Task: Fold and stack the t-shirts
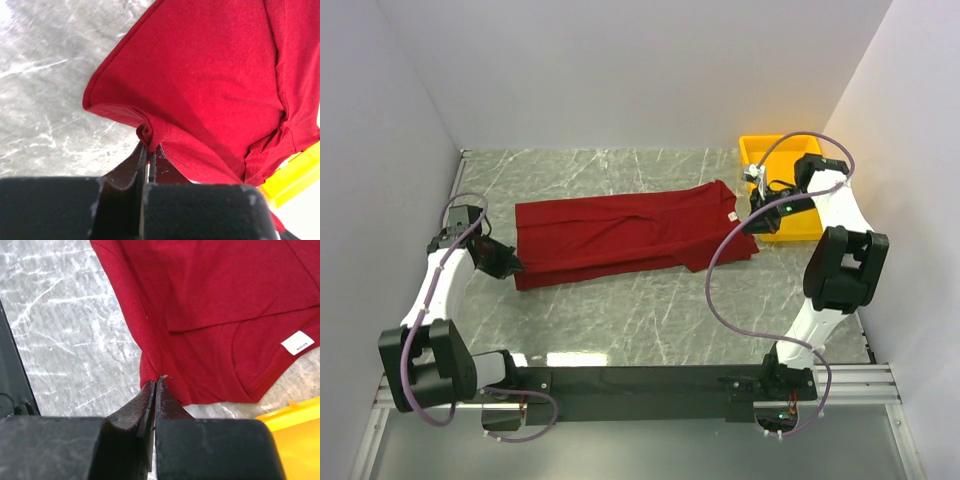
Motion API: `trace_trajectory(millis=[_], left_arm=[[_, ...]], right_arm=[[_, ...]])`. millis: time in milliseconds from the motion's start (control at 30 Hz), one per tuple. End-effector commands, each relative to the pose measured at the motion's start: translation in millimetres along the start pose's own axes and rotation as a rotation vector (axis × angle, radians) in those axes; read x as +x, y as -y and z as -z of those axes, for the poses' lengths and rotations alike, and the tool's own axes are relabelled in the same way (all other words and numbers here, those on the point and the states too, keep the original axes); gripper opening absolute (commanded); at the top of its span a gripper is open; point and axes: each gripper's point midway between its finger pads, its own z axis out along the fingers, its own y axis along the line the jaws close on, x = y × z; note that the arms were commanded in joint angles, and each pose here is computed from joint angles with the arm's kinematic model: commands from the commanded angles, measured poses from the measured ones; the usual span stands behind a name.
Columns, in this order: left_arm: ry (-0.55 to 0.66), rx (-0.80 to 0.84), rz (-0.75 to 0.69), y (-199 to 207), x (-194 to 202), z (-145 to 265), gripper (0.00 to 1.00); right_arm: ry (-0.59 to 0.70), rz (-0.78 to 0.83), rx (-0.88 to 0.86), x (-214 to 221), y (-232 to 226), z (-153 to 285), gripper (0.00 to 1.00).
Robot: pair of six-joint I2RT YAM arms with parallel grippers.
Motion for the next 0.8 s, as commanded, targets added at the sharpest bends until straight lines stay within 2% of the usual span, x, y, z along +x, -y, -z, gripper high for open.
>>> trace_trajectory(millis=[0,767], left_arm=[[0.012,0.065,-0.045,22,-13,0,0.00],[-0.053,0.015,-0.078,35,-29,-51,0.01]], right_arm=[[0.039,-0.025,0.029,-16,14,3,0.00],[-0.010,-0.173,0.112,0,52,-20,0.00]])
